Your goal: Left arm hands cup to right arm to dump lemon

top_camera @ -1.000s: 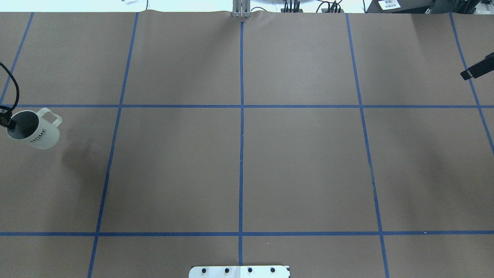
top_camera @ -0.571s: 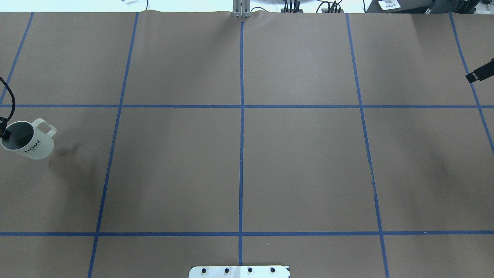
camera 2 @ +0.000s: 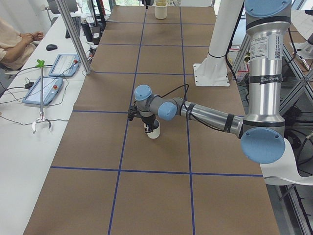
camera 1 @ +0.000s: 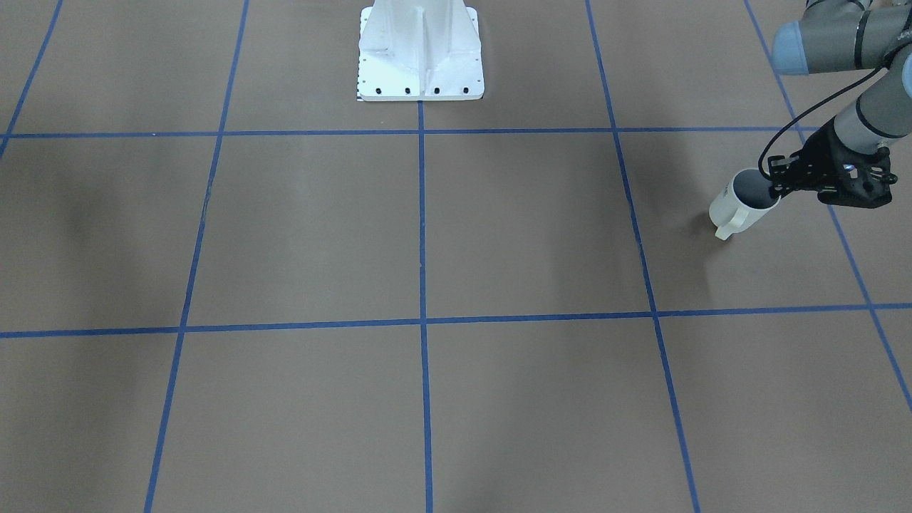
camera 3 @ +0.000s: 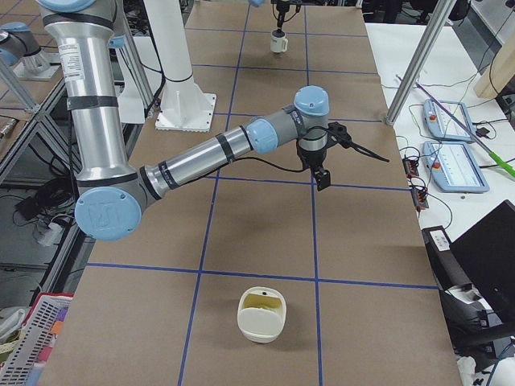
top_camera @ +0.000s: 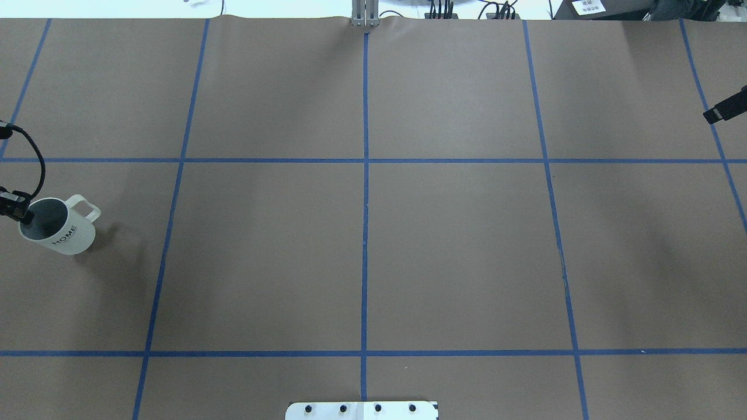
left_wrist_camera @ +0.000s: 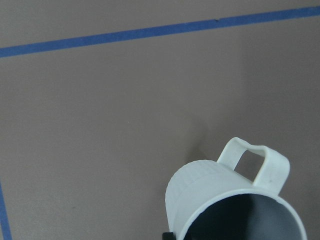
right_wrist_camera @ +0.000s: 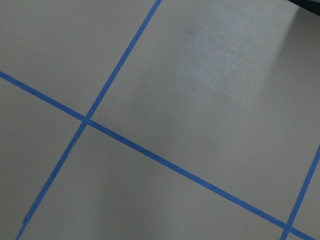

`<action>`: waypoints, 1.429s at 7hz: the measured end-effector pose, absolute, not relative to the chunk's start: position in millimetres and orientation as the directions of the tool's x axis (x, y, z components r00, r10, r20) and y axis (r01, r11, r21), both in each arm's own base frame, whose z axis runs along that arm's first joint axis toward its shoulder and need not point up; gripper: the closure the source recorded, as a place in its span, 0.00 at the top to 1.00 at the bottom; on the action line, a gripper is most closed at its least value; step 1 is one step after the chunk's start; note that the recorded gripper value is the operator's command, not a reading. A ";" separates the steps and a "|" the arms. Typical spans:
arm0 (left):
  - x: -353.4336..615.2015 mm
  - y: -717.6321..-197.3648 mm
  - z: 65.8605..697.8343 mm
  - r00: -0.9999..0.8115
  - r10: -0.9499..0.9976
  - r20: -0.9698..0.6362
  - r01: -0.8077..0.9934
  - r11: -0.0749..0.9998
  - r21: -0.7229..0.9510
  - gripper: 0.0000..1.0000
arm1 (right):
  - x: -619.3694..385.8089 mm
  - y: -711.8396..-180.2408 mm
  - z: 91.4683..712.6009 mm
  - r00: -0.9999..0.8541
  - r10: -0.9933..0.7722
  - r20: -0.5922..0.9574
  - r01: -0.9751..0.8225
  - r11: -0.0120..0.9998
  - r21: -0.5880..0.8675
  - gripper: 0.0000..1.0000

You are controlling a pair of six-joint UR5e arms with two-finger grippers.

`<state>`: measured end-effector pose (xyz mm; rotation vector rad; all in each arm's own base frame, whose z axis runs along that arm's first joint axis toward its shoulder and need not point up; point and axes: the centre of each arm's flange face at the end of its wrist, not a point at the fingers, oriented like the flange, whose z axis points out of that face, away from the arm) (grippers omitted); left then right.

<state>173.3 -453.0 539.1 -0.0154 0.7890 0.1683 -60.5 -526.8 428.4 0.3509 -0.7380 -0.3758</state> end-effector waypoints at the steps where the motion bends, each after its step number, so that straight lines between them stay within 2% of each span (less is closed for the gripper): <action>1: 174.7 -452.3 539.9 0.693 0.145 -0.706 -0.159 0.986 0.047 0.22 | -60.6 -527.2 426.8 0.680 -0.448 0.581 0.206 0.877 0.435 1.00; 2: 175.6 -451.9 540.2 0.693 0.146 -0.706 -0.162 0.986 0.045 0.43 | -60.7 -527.4 425.7 0.680 -0.448 0.581 0.205 0.877 0.435 1.00; 3: 175.9 -451.7 540.4 0.693 0.147 -0.706 -0.163 0.986 0.045 0.51 | -60.7 -527.5 424.9 0.680 -0.448 0.581 0.205 0.876 0.436 1.00; 5: 176.2 -451.7 539.4 0.692 0.151 -0.706 -0.164 0.985 0.049 0.75 | -61.2 -527.1 420.1 0.680 -0.445 0.583 0.203 0.878 0.433 1.00; 6: 176.2 -451.8 536.3 0.689 0.156 -0.708 -0.164 0.985 0.057 0.79 | -60.8 -526.6 416.6 0.681 -0.443 0.583 0.202 0.879 0.433 1.00; 7: 174.8 -450.7 529.7 0.684 0.163 -0.711 -0.163 0.984 0.070 0.87 | -58.2 -524.1 412.3 0.683 -0.439 0.584 0.198 0.880 0.431 1.00; 10: 152.9 -434.0 490.8 0.662 0.193 -0.725 -0.138 0.981 0.135 0.90 | -39.3 -507.5 387.5 0.701 -0.397 0.593 0.176 0.902 0.395 1.00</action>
